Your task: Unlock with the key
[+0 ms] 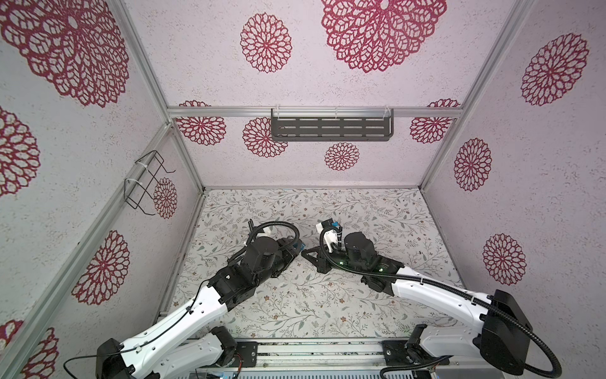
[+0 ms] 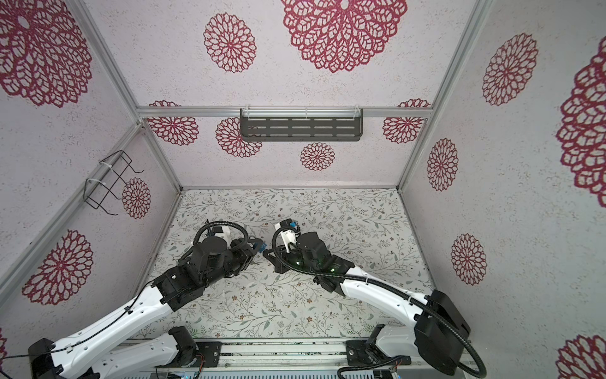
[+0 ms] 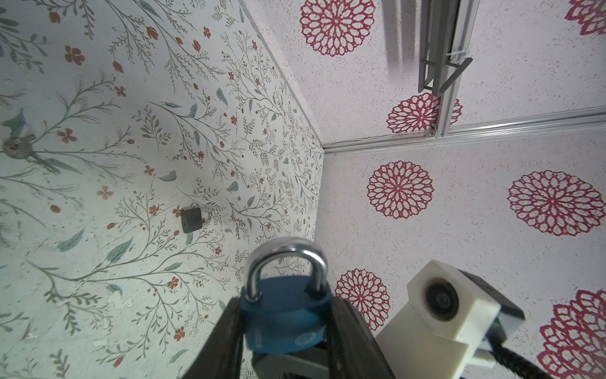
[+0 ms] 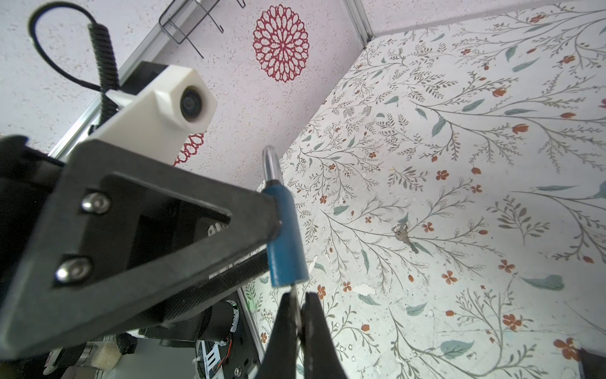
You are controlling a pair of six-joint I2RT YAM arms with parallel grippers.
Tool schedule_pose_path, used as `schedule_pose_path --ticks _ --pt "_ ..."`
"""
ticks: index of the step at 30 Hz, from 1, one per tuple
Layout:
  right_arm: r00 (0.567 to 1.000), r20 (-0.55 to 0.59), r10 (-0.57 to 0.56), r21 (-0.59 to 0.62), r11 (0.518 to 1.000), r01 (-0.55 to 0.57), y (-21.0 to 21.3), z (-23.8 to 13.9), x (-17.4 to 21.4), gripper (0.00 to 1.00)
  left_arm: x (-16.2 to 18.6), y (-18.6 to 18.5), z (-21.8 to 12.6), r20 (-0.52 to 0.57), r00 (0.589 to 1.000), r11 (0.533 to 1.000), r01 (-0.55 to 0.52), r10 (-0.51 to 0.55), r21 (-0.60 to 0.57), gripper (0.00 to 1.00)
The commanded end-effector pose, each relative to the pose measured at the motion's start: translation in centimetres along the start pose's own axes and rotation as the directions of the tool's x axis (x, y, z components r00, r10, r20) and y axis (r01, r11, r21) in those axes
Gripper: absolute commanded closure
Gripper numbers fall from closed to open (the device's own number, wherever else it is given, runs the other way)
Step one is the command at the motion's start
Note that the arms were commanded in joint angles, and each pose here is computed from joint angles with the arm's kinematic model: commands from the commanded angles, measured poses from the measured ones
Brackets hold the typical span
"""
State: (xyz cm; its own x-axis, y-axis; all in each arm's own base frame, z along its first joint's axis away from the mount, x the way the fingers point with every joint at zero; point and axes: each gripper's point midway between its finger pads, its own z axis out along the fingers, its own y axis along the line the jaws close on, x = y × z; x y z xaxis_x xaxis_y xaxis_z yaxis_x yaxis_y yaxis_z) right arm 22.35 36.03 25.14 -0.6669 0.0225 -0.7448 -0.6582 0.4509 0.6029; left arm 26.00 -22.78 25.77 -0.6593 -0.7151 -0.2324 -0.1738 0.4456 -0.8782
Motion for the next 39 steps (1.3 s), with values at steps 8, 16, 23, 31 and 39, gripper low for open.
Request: schedule_pose_path --ticks 8,16,23,31,39 --pt "0.990 0.135 -0.046 0.041 0.998 0.041 1.3 -0.9 -3.6 1.00 -1.2 -1.6 0.3 0.057 0.998 1.000 0.007 -0.008 0.030 0.39" --pt "0.987 0.157 -0.040 0.095 0.995 0.025 0.9 -0.8 -4.0 1.00 -0.8 -1.4 1.7 0.056 0.998 1.000 0.015 -0.016 0.015 0.37" --pt "0.987 0.154 -0.034 0.113 0.993 0.016 0.8 -0.4 -4.0 1.00 -0.6 -2.0 2.6 0.067 0.997 0.999 0.021 -0.023 0.031 0.46" --pt "0.989 0.147 -0.026 0.137 0.991 0.006 0.5 -0.4 -3.9 1.00 0.1 -2.0 3.4 0.047 0.998 0.999 0.031 -0.033 0.037 0.56" --pt "0.991 0.137 0.003 0.114 0.993 -0.018 0.8 -0.3 -3.9 1.00 0.1 -1.9 3.4 0.046 0.998 0.999 0.032 -0.034 0.039 0.80"
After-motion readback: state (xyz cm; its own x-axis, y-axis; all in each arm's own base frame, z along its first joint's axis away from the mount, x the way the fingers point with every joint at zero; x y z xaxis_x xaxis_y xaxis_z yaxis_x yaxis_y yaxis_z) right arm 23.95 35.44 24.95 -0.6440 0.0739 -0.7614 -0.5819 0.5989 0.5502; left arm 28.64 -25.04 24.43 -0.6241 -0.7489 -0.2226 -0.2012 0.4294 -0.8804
